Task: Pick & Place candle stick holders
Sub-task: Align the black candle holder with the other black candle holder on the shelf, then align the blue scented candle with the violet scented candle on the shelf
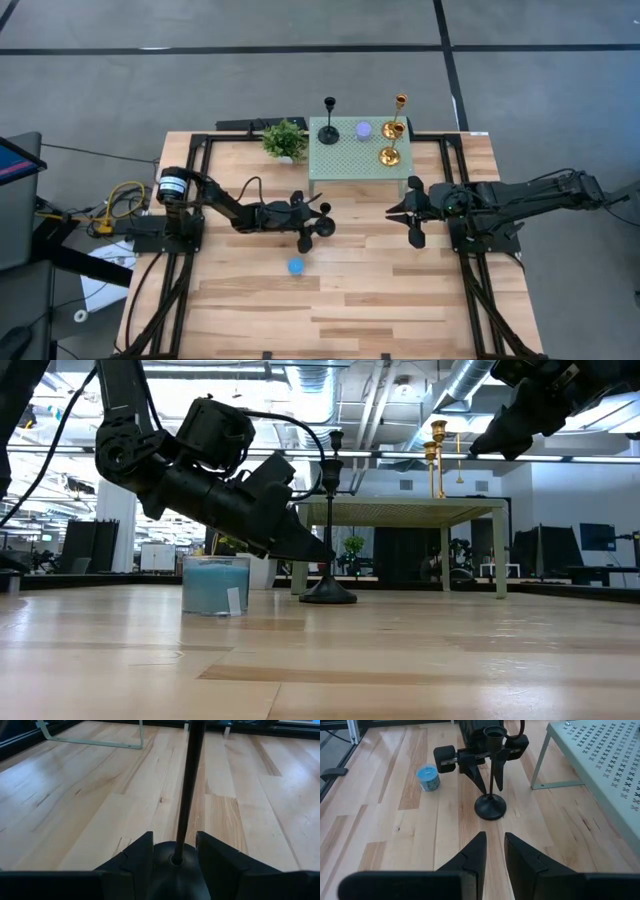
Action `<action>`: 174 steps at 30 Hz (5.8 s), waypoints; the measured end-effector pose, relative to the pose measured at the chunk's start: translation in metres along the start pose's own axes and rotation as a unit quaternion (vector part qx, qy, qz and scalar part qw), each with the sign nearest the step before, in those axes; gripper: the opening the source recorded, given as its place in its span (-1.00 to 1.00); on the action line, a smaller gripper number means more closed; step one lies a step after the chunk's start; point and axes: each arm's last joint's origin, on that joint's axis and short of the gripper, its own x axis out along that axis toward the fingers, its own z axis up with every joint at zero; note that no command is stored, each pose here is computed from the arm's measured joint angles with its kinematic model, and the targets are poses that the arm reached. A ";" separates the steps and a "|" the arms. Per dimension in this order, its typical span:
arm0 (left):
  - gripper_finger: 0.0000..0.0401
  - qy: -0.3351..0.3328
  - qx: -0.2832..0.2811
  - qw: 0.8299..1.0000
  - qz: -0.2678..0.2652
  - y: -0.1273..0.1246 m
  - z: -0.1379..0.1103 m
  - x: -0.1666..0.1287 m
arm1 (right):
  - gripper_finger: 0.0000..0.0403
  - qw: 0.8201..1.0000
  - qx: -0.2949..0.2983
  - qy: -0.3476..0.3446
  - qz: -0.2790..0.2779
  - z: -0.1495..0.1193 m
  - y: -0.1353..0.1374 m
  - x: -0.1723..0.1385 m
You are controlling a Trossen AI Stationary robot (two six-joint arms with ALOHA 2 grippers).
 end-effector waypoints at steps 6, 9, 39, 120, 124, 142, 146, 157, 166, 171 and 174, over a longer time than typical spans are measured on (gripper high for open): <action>-0.26 -0.001 0.000 1.000 0.000 0.000 0.000 0.000 | -0.70 1.000 0.000 0.000 0.000 0.000 0.000 0.000; -0.26 -0.002 0.000 1.000 0.001 0.000 0.000 0.000 | -0.70 1.000 0.000 0.000 0.000 0.000 0.000 0.000; -0.91 -0.015 -0.019 1.000 0.000 0.000 0.003 0.000 | -0.70 1.000 0.000 0.000 0.000 0.000 0.000 0.000; -0.89 -0.097 -0.035 0.991 0.090 0.091 0.153 -0.058 | -0.70 1.000 -0.020 -0.009 -0.003 0.002 -0.001 0.000; -0.89 -0.090 -0.033 0.992 0.079 0.098 0.155 -0.044 | -0.70 1.000 -0.019 -0.013 -0.003 0.003 -0.001 0.000; -0.89 -0.066 -0.022 0.991 0.117 0.118 0.147 -0.022 | -0.70 1.000 -0.022 -0.012 -0.003 0.002 -0.001 0.000; -0.88 -0.066 -0.021 0.991 0.118 0.118 0.147 -0.022 | -0.70 1.000 -0.022 -0.012 -0.003 0.002 -0.001 0.000; -0.72 -0.070 -0.021 0.990 0.118 0.118 0.148 -0.022 | -0.70 1.000 -0.022 -0.012 -0.003 0.002 -0.001 0.000; -0.67 -0.086 -0.020 0.990 0.112 0.114 0.158 -0.032 | -0.70 1.000 -0.022 -0.011 -0.003 0.002 -0.001 0.000; -0.68 -0.104 0.007 0.990 0.093 0.098 0.179 -0.059 | -0.70 1.000 -0.022 -0.011 -0.003 0.002 -0.001 0.000; -0.69 -0.095 0.010 0.993 0.075 0.085 0.185 -0.074 | -0.70 1.000 -0.022 -0.011 -0.003 0.002 -0.001 0.000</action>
